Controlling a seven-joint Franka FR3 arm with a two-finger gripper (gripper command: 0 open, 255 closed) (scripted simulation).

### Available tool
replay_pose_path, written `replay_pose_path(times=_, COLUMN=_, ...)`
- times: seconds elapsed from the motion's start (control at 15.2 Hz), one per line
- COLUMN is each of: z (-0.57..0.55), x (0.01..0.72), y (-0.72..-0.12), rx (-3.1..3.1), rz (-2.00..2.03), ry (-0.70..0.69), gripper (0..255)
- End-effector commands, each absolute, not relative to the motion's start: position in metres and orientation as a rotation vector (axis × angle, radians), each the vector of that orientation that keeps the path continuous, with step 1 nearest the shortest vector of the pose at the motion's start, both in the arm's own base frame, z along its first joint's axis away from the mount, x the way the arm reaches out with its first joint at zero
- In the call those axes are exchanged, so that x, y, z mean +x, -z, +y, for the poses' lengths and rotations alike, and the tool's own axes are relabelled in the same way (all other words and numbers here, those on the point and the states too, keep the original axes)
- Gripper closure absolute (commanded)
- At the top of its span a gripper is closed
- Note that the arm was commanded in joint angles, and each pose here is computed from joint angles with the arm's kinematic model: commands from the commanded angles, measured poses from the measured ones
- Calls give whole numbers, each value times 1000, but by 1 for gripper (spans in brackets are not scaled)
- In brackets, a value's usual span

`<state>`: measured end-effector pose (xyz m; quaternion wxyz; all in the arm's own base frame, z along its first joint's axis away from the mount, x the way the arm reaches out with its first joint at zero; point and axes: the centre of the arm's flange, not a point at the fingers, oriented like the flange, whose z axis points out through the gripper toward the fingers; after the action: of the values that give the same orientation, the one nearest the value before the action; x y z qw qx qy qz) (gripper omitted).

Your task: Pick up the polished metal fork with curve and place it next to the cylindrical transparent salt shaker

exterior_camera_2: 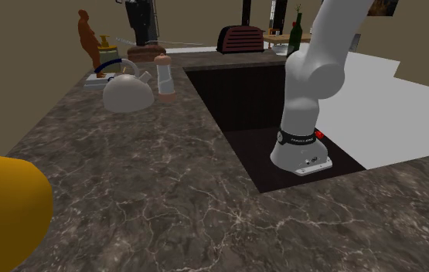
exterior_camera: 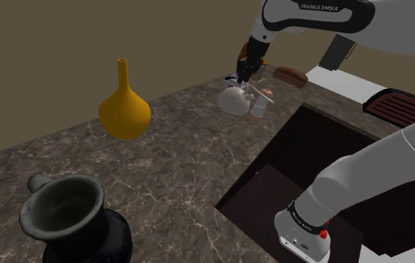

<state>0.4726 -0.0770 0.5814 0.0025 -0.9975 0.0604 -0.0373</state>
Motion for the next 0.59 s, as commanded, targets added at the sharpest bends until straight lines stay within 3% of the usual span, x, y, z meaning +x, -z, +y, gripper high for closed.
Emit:
replay_pose_path(times=0.0, z=-103, x=475, y=-585, rx=-3129, rz=188, ry=116, gripper=255)
replay_pose_path(times=0.53, z=-207, x=492, y=-585, rx=-3129, rz=188, ry=116, gripper=255)
